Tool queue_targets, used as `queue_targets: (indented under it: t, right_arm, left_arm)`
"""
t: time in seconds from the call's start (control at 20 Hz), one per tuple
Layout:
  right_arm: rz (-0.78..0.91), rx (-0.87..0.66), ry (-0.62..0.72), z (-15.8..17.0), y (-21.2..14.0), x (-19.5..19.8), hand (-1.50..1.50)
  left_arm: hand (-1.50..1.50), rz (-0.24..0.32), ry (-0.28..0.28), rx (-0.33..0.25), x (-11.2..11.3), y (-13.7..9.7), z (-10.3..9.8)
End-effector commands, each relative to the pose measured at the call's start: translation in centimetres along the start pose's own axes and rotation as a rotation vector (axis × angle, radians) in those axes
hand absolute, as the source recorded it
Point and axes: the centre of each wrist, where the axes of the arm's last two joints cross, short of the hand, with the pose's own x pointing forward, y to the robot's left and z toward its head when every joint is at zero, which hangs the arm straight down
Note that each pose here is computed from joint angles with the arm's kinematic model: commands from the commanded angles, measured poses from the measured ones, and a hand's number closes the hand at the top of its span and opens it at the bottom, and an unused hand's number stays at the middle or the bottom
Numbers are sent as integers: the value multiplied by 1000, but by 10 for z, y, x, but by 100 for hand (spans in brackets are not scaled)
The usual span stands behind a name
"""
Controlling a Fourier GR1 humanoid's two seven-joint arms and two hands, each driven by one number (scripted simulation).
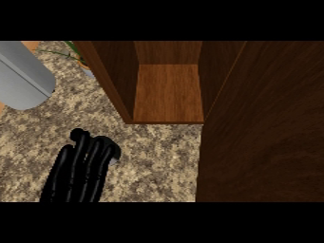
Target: Pick up the wine, place it into the cabinet and close the cabinet
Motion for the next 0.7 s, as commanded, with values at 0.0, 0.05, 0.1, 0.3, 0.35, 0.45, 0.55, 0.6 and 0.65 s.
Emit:
queue_targets:
  t: [0.0,0.05,0.1,0.3,0.35,0.45,0.55,0.6,0.65]
  right_arm:
    - [-9,5,-23,12,4,21,-150]
    - [-4,10,-48,13,6,36,-150]
    - [-26,2,-41,12,12,33,-150]
    - [-13,6,-49,8,4,31,-150]
    - [-4,-11,-56,5,8,30,-150]
    - [8,4,-49,1,7,27,-150]
    - [7,0,-50,29,11,47,-150]
    - [-2,8,-61,6,14,32,-150]
    - [9,-4,-63,14,19,39,-150]
  left_arm:
    - [-150,-21,-9,37,11,0,6]
    - [-150,-35,-2,49,8,14,-3]
    - [-150,-25,-4,50,19,8,5]
    - [-150,-36,14,65,16,25,8]
    - [-150,-44,-13,97,21,24,-1]
    - [-150,-80,-4,80,23,40,11]
    - [-150,-78,4,110,36,45,15]
    - [-150,-74,5,122,28,50,-8]
    - [-150,-84,10,127,27,51,8]
